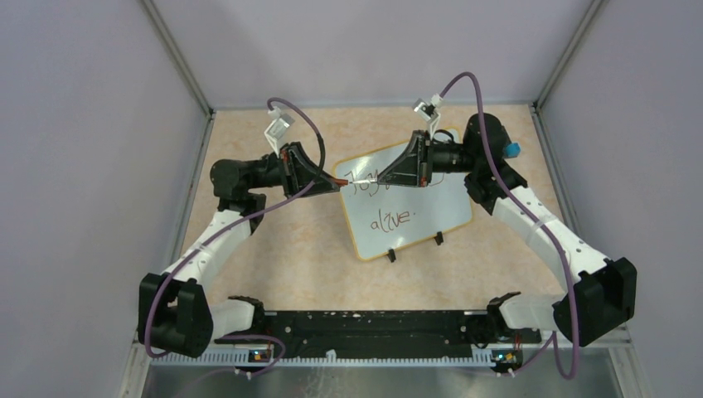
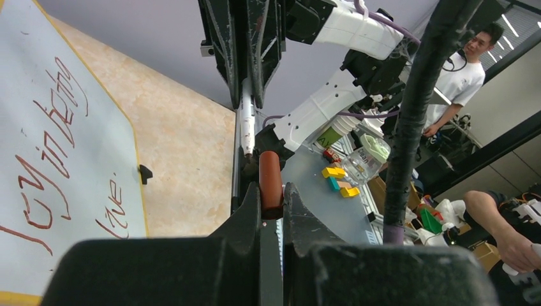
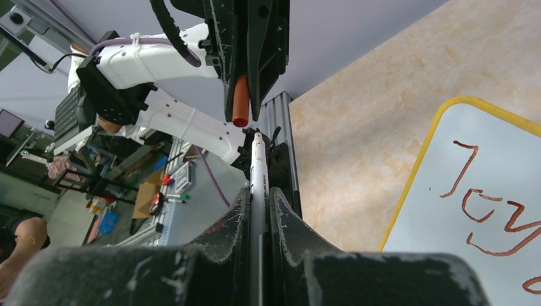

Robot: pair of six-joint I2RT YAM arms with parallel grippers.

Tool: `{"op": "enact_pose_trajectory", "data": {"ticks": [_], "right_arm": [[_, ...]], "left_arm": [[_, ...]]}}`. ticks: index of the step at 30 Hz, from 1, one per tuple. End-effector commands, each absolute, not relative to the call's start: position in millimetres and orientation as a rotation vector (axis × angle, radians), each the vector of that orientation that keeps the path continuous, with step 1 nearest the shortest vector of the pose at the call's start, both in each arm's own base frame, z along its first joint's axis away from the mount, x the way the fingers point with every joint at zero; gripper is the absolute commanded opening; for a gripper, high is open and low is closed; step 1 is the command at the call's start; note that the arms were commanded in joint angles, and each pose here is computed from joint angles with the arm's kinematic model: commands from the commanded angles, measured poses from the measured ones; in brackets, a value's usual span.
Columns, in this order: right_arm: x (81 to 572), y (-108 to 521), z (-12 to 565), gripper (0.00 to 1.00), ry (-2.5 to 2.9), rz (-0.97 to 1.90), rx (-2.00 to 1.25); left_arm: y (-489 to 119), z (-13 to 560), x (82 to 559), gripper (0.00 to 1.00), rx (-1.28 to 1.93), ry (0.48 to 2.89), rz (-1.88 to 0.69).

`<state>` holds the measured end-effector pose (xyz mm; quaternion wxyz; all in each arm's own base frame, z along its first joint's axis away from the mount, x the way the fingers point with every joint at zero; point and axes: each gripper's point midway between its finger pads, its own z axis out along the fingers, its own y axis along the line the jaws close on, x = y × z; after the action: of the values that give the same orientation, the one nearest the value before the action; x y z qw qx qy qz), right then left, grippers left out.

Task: Write a sentence on the whiteboard
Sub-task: Close the whiteboard marker at the center of the board.

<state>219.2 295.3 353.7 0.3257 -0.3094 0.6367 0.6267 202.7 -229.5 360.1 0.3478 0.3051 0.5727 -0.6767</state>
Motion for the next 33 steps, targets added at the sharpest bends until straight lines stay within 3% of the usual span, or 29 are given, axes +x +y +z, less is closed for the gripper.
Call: {"op": "enact_pose_trajectory", "data": {"ticks": [1, 33], "right_arm": [[210.4, 292.9, 376.9, 0.0, 1.575, 1.616, -0.864], [216.8, 307.8, 382.6, 0.0, 1.555, 1.662, -0.854]], "left_arm": [[-227.7, 366.4, 204.2, 0.0, 0.822, 1.459, -1.702], [-246.7, 367.2, 215.7, 0.0, 0.766, 1.482, -1.76]]}}
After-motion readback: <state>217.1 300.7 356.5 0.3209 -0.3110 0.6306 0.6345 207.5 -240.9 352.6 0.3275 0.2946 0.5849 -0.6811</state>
